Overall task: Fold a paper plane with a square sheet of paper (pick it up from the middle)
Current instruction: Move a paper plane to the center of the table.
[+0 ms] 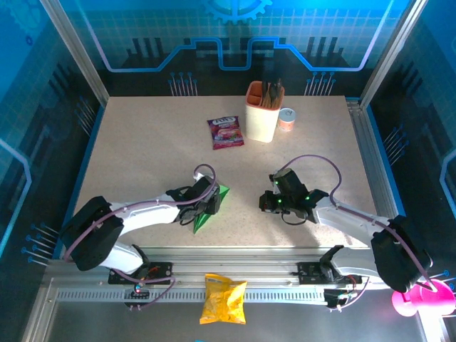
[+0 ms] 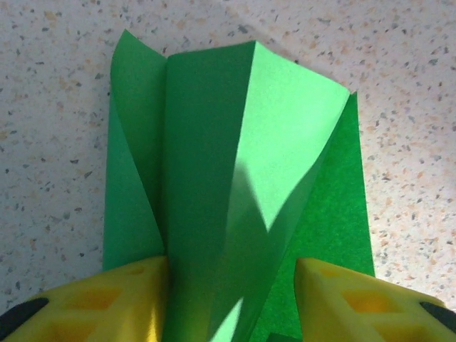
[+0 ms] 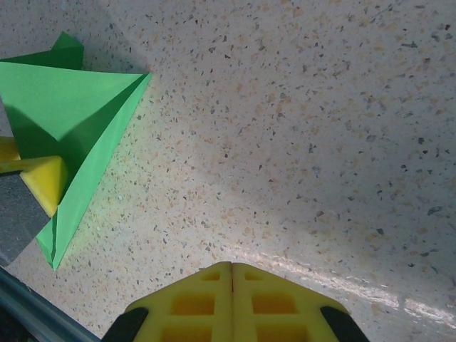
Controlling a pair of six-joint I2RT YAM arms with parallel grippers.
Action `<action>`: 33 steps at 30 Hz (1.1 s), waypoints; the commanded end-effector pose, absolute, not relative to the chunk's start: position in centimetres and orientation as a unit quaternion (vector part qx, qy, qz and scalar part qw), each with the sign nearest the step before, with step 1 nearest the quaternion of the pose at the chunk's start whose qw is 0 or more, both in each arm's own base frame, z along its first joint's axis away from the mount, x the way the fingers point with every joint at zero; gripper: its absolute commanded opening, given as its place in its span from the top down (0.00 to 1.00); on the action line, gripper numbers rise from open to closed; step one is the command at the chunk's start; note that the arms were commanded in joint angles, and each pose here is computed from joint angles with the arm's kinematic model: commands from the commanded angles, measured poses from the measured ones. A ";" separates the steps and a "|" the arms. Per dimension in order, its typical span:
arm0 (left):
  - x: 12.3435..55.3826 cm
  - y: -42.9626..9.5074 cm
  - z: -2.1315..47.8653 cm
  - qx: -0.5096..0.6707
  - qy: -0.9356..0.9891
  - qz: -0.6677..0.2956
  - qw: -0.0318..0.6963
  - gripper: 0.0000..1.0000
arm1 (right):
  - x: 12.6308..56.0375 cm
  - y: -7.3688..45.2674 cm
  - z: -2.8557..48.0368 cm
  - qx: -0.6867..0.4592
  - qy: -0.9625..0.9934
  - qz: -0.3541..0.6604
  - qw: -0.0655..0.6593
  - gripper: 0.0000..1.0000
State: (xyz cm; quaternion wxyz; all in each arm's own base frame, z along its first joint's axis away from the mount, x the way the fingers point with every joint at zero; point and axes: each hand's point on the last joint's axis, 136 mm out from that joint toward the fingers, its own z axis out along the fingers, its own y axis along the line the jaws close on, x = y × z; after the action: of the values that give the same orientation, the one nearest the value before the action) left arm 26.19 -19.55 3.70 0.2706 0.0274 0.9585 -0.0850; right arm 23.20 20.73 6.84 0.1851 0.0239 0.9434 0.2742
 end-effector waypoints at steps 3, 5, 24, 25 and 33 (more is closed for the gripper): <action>26.4 -18.5 3.4 0.017 0.958 -0.066 0.277 0.46 | 23.7 21.4 7.7 0.018 0.939 0.281 0.197 0.98; 26.4 -18.2 3.4 0.015 0.958 -0.060 0.280 0.43 | 23.7 21.4 7.7 0.018 0.939 0.281 0.197 0.98; 25.5 -17.9 -0.9 -0.009 0.968 -0.064 0.241 0.40 | 23.7 21.2 8.3 0.016 0.940 0.276 0.203 0.98; 25.6 -18.2 -0.9 -0.013 0.968 -0.069 0.241 0.41 | 23.8 21.2 8.3 0.015 0.940 0.275 0.203 0.98; 27.3 -21.4 0.2 -0.052 0.965 -0.089 0.241 0.41 | 24.1 21.0 9.1 0.013 0.939 0.270 0.210 0.98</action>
State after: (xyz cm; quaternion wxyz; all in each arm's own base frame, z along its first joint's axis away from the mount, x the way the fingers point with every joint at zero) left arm 28.71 -20.27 1.74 0.2884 -0.0383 0.9529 -0.0857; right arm 23.80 20.92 7.83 0.1943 0.0240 0.9416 0.2740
